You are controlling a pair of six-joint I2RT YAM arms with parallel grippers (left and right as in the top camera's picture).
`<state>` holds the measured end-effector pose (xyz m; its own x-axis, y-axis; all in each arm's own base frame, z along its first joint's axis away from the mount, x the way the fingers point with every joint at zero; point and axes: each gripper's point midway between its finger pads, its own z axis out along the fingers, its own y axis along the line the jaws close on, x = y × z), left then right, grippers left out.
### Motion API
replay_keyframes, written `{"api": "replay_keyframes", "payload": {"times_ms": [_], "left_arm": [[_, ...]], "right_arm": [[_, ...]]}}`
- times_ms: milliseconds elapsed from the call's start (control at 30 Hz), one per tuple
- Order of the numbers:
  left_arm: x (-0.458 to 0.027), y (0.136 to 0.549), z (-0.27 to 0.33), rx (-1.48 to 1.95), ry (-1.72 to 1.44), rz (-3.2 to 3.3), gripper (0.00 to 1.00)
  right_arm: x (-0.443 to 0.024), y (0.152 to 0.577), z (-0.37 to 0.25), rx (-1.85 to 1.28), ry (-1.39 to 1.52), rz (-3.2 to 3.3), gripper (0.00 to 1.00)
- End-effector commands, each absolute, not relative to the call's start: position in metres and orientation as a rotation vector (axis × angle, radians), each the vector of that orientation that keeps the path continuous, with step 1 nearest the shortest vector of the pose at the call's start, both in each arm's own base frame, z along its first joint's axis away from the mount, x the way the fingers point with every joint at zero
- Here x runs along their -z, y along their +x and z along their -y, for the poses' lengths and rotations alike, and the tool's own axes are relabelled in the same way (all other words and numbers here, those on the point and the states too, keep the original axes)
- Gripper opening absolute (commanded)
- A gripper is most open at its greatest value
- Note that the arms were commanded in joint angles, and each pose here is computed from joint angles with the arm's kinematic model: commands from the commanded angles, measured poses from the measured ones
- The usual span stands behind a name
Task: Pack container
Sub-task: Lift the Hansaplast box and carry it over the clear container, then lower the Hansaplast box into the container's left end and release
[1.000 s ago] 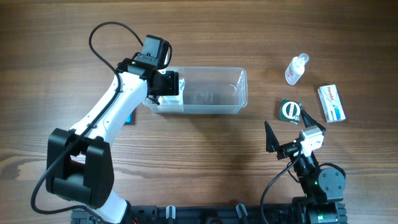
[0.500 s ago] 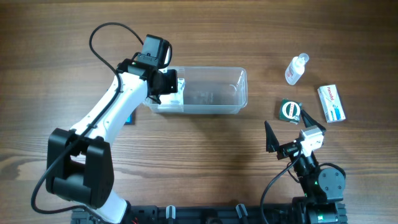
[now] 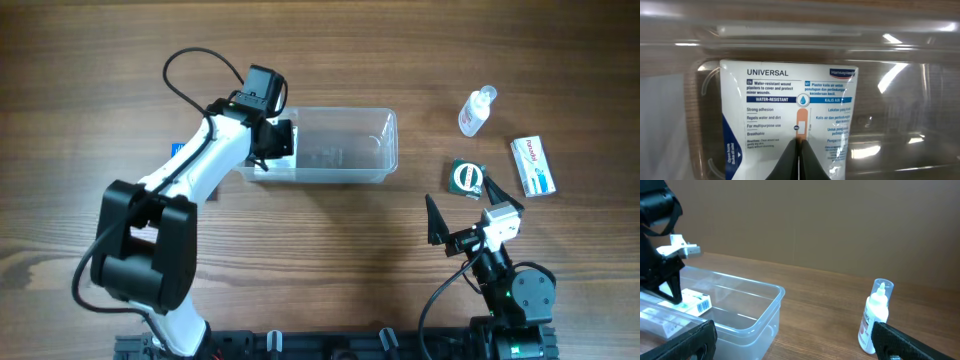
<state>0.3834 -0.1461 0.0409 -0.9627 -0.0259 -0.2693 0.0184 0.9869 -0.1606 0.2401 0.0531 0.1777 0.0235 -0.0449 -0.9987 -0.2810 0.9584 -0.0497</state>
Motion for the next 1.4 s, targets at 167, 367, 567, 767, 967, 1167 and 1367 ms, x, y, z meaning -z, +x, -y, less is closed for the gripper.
{"api": "replay_keyframes", "payload": {"times_ms": [167,367,567,767,967,1167,1367], "left_arm": [[-0.015,0.379,0.14,0.171,-0.029,-2.912,0.04],[-0.056,0.394,0.142,0.182,-0.032,-2.853,0.04],[-0.095,0.403,0.146,0.205,-0.028,-2.781,0.04],[-0.097,0.394,0.179,0.303,0.062,-2.78,0.04],[-0.103,0.391,0.214,0.347,0.167,-2.724,0.04],[-0.09,0.389,0.216,0.34,0.144,-2.76,0.04],[-0.062,0.387,0.214,0.303,0.143,-2.821,0.04]], "right_arm": [[-0.18,0.24,-0.051,-0.173,-0.257,-1.533,1.0],[-0.18,0.24,-0.051,-0.174,-0.258,-1.533,1.0],[-0.18,0.24,-0.051,-0.173,-0.257,-1.533,1.0],[-0.18,0.24,-0.051,-0.173,-0.257,-1.533,1.0],[-0.18,0.24,-0.051,-0.173,-0.257,-1.533,1.0],[-0.18,0.24,-0.051,-0.173,-0.258,-1.533,1.0],[-0.18,0.24,-0.051,-0.173,-0.257,-1.533,1.0]]}}
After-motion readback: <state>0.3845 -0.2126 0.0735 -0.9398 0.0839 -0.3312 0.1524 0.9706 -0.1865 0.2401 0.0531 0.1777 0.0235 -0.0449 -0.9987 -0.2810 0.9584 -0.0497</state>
